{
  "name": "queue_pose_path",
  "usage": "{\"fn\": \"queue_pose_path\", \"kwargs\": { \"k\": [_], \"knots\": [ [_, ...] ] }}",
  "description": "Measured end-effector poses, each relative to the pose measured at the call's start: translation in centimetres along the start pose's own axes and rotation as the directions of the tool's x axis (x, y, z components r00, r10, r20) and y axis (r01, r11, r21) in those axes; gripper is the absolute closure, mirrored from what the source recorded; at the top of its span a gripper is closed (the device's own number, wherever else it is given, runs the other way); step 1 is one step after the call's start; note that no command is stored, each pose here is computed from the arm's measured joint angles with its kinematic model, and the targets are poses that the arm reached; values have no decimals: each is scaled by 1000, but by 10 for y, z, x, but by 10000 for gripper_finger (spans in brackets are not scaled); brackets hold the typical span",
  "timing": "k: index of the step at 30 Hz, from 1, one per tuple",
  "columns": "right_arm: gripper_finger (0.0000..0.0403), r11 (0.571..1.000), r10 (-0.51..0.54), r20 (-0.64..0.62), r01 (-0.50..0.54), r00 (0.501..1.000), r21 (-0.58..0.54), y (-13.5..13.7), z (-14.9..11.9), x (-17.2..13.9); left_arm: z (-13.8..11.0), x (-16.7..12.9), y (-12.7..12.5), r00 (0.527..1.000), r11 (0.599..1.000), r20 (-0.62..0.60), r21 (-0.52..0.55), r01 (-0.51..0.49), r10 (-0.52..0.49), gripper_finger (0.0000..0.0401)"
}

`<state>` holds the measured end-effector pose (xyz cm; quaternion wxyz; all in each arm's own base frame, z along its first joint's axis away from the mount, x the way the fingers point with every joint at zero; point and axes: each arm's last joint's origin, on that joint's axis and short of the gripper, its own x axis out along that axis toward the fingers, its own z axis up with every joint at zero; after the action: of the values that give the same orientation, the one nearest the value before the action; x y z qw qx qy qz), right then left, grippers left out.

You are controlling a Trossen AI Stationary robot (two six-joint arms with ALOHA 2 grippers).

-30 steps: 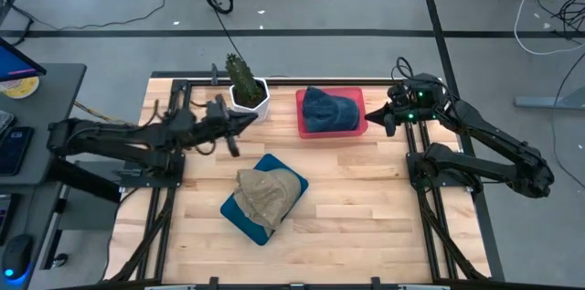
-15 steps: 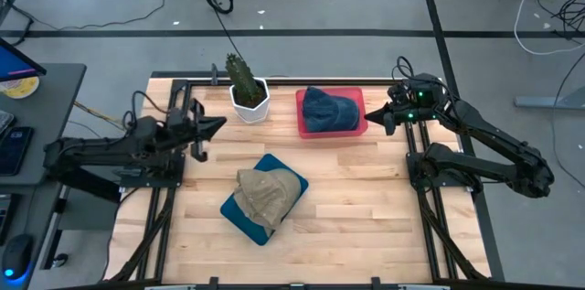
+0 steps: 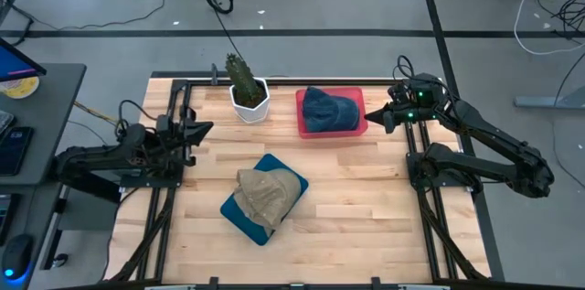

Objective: Pick & Place hat
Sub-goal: Return to Home Position

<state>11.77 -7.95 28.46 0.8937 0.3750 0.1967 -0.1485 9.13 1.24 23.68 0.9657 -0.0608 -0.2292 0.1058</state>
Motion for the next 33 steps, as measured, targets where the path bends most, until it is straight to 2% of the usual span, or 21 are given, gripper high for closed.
{"fn": "queue_pose_path", "kwargs": {
  "k": [13, 20, 27, 33],
  "knots": [
    [382, 1000, 0, 0, 0, 1000, 9, 0, 0, 0, -10, -15, 3, 1000, 1000, 24, -15, 2, -1, 398],
    [382, 1000, 0, 0, 0, 1000, 8, 0, 0, 0, -23, -15, 5, 993, 999, -115, -39, -16, 11, 398],
    [382, 1000, 0, 0, 0, 1000, 4, 0, 0, 0, -35, -17, 5, 971, 997, -238, -75, 0, -18, 398],
    [382, 1000, 0, 0, 0, 1000, 4, 0, 0, 0, -40, -19, 7, 958, 996, -284, -70, -46, 24, 398]
  ]
}}
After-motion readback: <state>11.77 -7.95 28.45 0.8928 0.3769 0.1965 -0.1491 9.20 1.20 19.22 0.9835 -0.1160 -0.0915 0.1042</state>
